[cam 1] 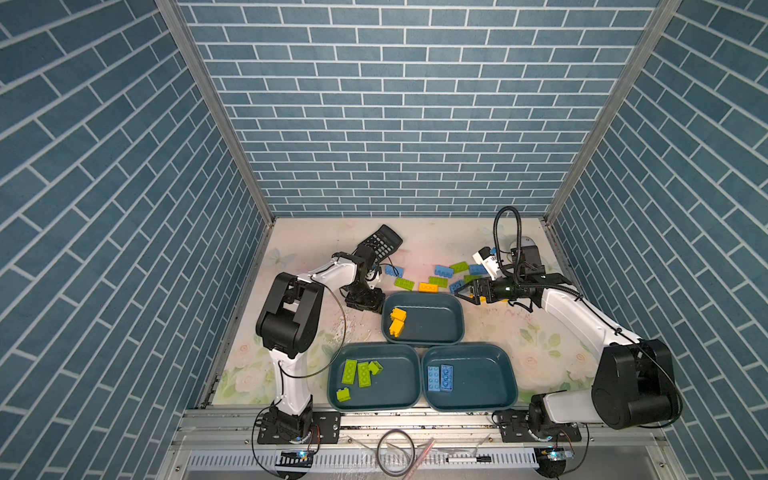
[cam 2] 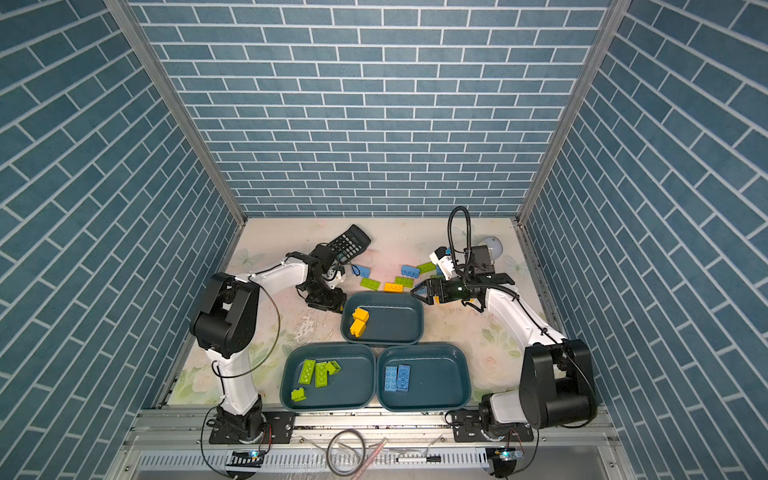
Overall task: Sort the legos into containers by color
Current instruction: 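Move the left gripper to a small yellow brick and grasp it, then carry the yellow brick into the farther teal bin and release it, then move the left gripper back toward the bricks near the calculator, then grasp the small blue brick beside the calculator with the left gripper, then carry the blue brick with the left gripper into the third teal bin and release, then move the left gripper back over a green brick near the calculator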
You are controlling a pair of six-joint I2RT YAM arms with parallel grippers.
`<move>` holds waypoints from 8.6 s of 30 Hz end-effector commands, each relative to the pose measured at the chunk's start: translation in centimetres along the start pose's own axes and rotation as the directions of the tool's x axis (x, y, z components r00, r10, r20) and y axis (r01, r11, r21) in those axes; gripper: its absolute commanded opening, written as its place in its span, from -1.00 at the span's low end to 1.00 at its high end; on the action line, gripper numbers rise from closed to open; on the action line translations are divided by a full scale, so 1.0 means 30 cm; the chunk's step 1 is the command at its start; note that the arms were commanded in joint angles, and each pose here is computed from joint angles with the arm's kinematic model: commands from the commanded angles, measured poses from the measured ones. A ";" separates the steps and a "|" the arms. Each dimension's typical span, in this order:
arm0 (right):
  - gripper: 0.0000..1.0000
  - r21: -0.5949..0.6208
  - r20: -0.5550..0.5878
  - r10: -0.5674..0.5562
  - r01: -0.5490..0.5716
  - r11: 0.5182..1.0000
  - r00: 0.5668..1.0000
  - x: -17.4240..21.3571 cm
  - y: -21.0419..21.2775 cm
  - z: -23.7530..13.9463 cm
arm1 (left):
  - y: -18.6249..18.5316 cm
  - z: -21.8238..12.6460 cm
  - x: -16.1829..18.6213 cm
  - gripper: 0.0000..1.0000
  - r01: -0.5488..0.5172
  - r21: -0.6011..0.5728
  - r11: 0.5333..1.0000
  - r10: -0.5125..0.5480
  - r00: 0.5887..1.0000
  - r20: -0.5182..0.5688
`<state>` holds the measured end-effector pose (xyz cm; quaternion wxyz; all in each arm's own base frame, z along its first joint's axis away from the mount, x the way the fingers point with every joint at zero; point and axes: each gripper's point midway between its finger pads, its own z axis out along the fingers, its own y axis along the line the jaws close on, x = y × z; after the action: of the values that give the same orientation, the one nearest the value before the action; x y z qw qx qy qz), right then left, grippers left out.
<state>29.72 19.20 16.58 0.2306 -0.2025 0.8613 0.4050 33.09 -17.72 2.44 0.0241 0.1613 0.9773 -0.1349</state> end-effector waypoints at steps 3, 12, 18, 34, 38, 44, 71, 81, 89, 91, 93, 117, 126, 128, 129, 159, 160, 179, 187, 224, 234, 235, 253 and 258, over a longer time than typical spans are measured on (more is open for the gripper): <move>0.98 -0.013 0.001 0.005 -0.005 1.000 1.000 0.009 -0.007 0.008 | 0.037 0.027 -0.035 0.40 0.067 -0.003 0.998 -0.067 0.996 0.058; 0.97 -0.013 0.004 0.006 -0.006 1.000 1.000 0.007 -0.008 0.009 | 0.122 -0.003 -0.075 0.39 0.150 -0.050 0.987 -0.143 0.982 0.121; 0.97 -0.013 0.004 0.007 -0.007 1.000 1.000 0.008 -0.007 0.008 | 0.135 -0.052 -0.082 0.39 0.143 -0.077 0.987 -0.132 0.982 0.135; 0.97 -0.027 0.008 0.004 -0.004 1.000 1.000 -0.025 -0.004 0.011 | 0.043 -0.126 -0.176 0.38 0.138 0.023 0.990 -0.140 0.969 0.202; 0.97 -0.026 0.008 0.003 -0.002 1.000 1.000 -0.031 -0.004 0.011 | 0.026 -0.096 -0.210 0.37 0.132 0.026 0.991 -0.134 0.971 0.199; 0.97 -0.021 0.004 0.003 -0.003 1.000 1.000 -0.020 -0.005 0.009 | 0.019 -0.057 -0.212 0.35 0.113 -0.013 0.993 -0.109 0.980 0.168; 0.97 -0.020 0.017 -0.001 0.001 1.000 1.000 -0.014 -0.013 0.008 | -0.058 -0.264 -0.096 -0.43 0.088 -0.090 0.992 -0.072 0.982 0.176; 0.97 -0.019 0.035 -0.006 0.007 1.000 0.999 -0.021 -0.012 0.004 | -0.438 -0.346 0.134 -0.42 0.045 0.054 0.998 -0.054 0.981 0.184; 0.97 -0.010 0.051 -0.001 0.002 1.000 0.999 -0.014 -0.013 -0.002 | -0.545 -0.220 0.150 -0.42 0.113 0.068 0.991 -0.125 0.967 0.220; 0.98 -0.005 0.054 0.001 -0.001 1.000 0.999 -0.009 -0.014 -0.003 | -0.539 -0.193 0.118 -0.41 0.118 0.040 0.992 -0.124 0.962 0.245; 0.98 -0.002 0.056 0.001 -0.001 1.000 0.998 -0.004 -0.012 -0.007 | -0.516 -0.172 0.088 -0.41 0.121 -0.013 0.993 -0.114 0.957 0.266; 0.97 0.001 0.061 -0.007 0.007 1.000 0.998 0.013 -0.011 -0.013 | -0.411 -0.313 -0.122 0.24 0.175 -0.126 0.976 -0.129 0.941 0.312; 0.98 0.005 0.075 -0.015 0.015 1.000 0.997 -0.012 -0.020 -0.015 | -0.236 -0.279 -0.318 0.35 0.338 -0.089 0.937 -0.289 0.892 0.347; 0.97 0.008 0.076 -0.019 0.018 1.000 0.997 -0.017 -0.023 -0.016 | -0.211 -0.259 -0.352 0.36 0.414 -0.053 0.909 -0.369 0.857 0.358; 0.98 0.010 0.076 -0.017 0.017 1.000 0.997 -0.017 -0.026 -0.016 | -0.201 -0.248 -0.363 0.37 0.445 -0.045 0.894 -0.400 0.841 0.364; 0.97 0.000 0.063 0.014 -0.014 1.000 0.998 -0.035 -0.071 -0.002 | -0.036 0.044 -0.537 0.10 0.881 0.136 0.453 -0.839 0.370 0.398; 0.97 -0.002 0.061 0.015 -0.015 1.000 0.998 -0.036 -0.071 -0.001 | -0.033 0.047 -0.538 0.06 0.881 0.135 0.453 -0.839 0.371 0.397; 0.98 -0.012 0.075 0.015 -0.015 1.000 0.997 -0.039 -0.073 -0.013 | -0.106 -0.157 -0.542 -0.68 0.727 0.133 0.674 -0.704 0.577 0.413; 0.97 -0.022 0.089 0.018 -0.017 1.000 0.996 -0.050 -0.069 -0.016 | -0.324 -0.297 -0.346 -0.62 0.465 0.124 0.877 -0.479 0.818 0.319; 0.97 -0.022 0.068 0.050 -0.048 0.999 0.996 0.048 -0.031 -0.044 | -0.941 -0.008 0.571 -0.59 -0.669 0.214 0.712 0.684 0.730 0.008; 0.97 -0.005 0.058 0.058 -0.058 0.998 0.997 0.062 -0.034 -0.048 | -0.930 -0.043 0.580 0.01 -0.696 0.227 0.682 0.712 0.702 0.012; 0.97 -0.005 0.058 0.057 -0.057 0.998 0.997 0.061 -0.034 -0.048 | -0.931 -0.060 0.574 0.06 -0.696 0.230 0.680 0.712 0.702 0.023; 0.97 0.013 0.098 0.034 -0.036 0.999 0.995 -0.062 -0.039 -0.061 | -0.605 -0.402 0.023 0.36 -0.544 0.061 0.837 0.513 0.818 0.261; 0.97 0.014 0.101 0.032 -0.034 0.999 0.994 -0.093 -0.045 -0.058 | -0.465 -0.389 -0.139 0.36 -0.444 -0.046 0.895 0.437 0.852 0.288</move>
<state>31.68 17.52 17.89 0.2733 -0.1762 0.8518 0.4107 29.71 -29.65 18.76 0.1889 0.3752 0.8868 -0.1925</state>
